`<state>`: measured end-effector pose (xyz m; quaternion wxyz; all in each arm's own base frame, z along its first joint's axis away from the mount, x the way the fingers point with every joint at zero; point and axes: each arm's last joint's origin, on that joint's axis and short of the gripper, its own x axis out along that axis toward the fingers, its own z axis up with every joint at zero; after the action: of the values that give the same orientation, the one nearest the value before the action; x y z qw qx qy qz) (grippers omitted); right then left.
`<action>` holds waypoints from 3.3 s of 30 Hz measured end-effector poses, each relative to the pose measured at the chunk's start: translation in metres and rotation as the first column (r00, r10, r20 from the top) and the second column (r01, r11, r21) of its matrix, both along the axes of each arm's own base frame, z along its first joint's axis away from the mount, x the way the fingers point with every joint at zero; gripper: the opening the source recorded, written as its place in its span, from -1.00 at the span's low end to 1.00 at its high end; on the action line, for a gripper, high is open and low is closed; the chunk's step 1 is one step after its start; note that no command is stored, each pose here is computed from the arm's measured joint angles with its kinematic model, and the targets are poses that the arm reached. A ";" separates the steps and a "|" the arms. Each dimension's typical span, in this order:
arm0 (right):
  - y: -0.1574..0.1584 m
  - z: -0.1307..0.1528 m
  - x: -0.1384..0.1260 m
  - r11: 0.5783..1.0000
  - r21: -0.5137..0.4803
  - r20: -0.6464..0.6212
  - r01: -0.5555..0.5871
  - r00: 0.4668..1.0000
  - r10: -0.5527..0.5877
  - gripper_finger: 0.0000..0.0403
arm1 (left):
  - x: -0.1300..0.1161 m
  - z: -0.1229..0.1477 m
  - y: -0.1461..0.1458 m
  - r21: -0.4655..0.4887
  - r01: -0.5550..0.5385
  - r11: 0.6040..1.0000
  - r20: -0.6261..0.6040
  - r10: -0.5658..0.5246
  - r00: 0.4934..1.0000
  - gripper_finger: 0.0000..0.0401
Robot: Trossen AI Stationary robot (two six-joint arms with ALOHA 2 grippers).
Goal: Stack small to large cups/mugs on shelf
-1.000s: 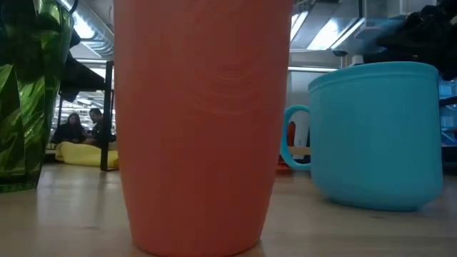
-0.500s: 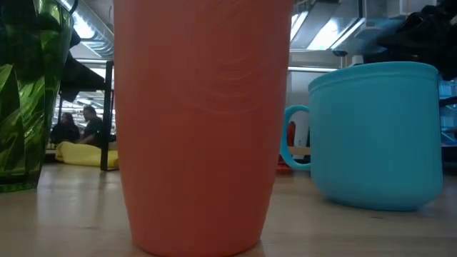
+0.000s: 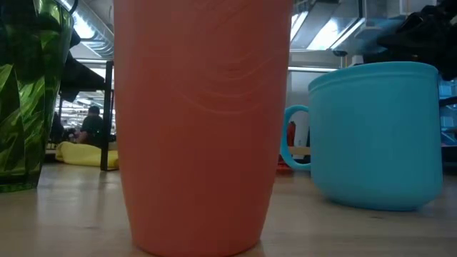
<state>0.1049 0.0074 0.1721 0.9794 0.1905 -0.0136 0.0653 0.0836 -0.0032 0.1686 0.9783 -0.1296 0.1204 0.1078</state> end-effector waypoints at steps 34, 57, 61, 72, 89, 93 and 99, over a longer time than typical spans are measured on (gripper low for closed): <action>0.013 0.164 -0.020 0.878 -0.303 0.364 -0.370 0.807 0.466 -0.27 | 0.000 0.000 0.000 0.000 0.001 1.000 0.000 -0.001 1.000 -0.63; 0.058 0.239 0.101 0.559 -0.386 -0.648 -0.734 0.647 0.403 -0.27 | 0.000 0.000 0.000 0.000 0.001 1.000 0.000 -0.001 1.000 -0.63; 0.065 0.238 0.115 0.759 -0.153 -0.650 -0.633 0.643 0.405 -0.27 | 0.000 0.000 0.000 0.000 0.000 1.000 0.000 0.000 1.000 -0.63; 0.075 0.215 0.161 0.867 -0.081 -0.673 -0.491 0.669 0.316 -0.27 | 0.000 0.000 0.000 0.000 0.000 1.000 0.000 0.000 1.000 -0.63; 0.090 0.116 0.169 0.911 0.249 -0.908 -0.329 0.248 0.338 -0.27 | 0.000 0.000 0.000 0.000 0.001 1.000 0.000 -0.001 1.000 -0.63; 0.105 0.108 0.176 0.867 0.370 -0.829 -0.335 0.303 0.471 -0.27 | 0.000 0.000 0.000 0.000 0.001 1.000 0.000 -0.001 1.000 -0.63; 0.121 0.106 0.188 0.831 0.485 -0.698 -0.273 0.452 0.556 -0.27 | 0.000 0.000 0.000 0.000 0.001 1.000 0.000 -0.001 1.000 -0.63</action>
<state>0.2932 0.1287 0.2785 0.7820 0.3431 0.4775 0.2069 0.0836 -0.0033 0.1686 0.9783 -0.1296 0.1205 0.1075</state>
